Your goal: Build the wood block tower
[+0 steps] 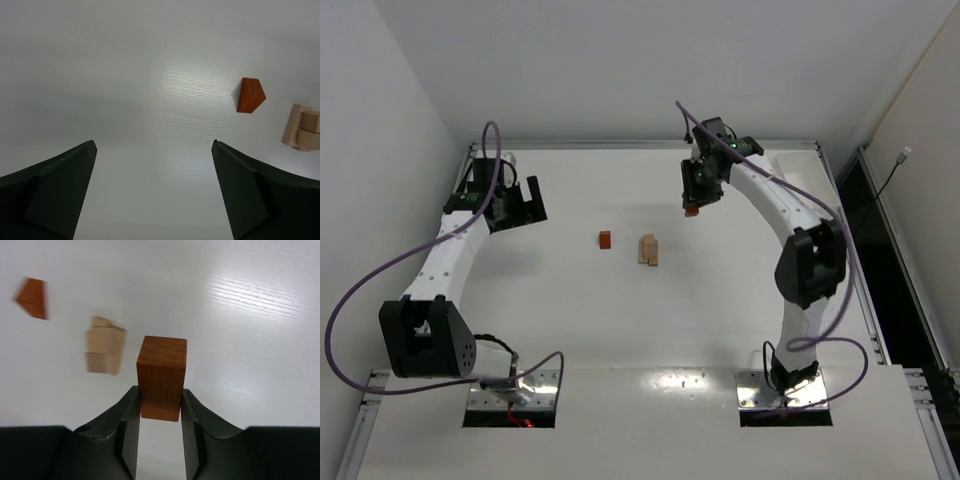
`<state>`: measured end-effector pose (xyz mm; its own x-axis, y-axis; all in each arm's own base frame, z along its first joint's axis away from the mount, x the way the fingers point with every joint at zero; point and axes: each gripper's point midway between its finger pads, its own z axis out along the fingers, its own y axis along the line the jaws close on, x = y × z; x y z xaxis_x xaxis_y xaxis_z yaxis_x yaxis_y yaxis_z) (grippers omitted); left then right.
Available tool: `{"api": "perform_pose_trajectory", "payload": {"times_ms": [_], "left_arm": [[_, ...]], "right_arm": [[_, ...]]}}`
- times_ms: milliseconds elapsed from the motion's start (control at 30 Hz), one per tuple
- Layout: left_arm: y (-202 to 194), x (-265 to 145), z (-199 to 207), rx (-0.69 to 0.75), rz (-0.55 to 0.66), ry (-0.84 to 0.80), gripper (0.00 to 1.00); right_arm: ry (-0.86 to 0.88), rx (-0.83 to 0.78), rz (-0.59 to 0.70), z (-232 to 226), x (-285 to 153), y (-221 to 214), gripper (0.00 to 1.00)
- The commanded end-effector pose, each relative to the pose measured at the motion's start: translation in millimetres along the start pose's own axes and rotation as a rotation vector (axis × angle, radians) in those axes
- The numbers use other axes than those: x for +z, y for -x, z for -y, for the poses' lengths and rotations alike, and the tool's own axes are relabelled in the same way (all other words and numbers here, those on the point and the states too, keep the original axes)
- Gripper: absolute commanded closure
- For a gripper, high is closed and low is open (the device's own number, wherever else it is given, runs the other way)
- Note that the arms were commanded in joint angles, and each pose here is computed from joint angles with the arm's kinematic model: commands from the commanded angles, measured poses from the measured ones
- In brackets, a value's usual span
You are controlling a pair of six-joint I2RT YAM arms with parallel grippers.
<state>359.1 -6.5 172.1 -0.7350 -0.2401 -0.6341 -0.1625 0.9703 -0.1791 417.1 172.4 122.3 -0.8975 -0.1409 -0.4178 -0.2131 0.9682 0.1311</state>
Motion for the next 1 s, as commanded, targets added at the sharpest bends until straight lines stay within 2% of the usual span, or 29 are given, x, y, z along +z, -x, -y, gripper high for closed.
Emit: {"api": "perform_pose_trajectory", "payload": {"times_ms": [0,133,300,567,967], "left_arm": [[7.7,-4.1,-13.3,-0.101,0.088,0.102,0.0],[6.0,-1.2,-14.9,-0.114,0.085,0.127,0.0],[20.6,-3.5,-18.3,-0.125,0.116,0.174,0.0],[25.3,-11.1,-20.6,-0.127,0.144,0.187,0.0],[21.9,-14.6,-23.3,-0.118,0.148,0.195,0.0]], "right_arm": [[0.035,0.098,0.123,-36.2,-57.6,13.4,1.0],[0.119,0.063,0.054,-77.2,-62.2,-21.4,1.0],[0.097,0.037,0.036,-110.9,-53.2,-36.7,1.0],[0.022,0.055,-0.069,-107.1,-13.0,-51.5,1.0],[0.013,0.056,-0.075,-118.8,16.2,-36.4,1.0]]}}
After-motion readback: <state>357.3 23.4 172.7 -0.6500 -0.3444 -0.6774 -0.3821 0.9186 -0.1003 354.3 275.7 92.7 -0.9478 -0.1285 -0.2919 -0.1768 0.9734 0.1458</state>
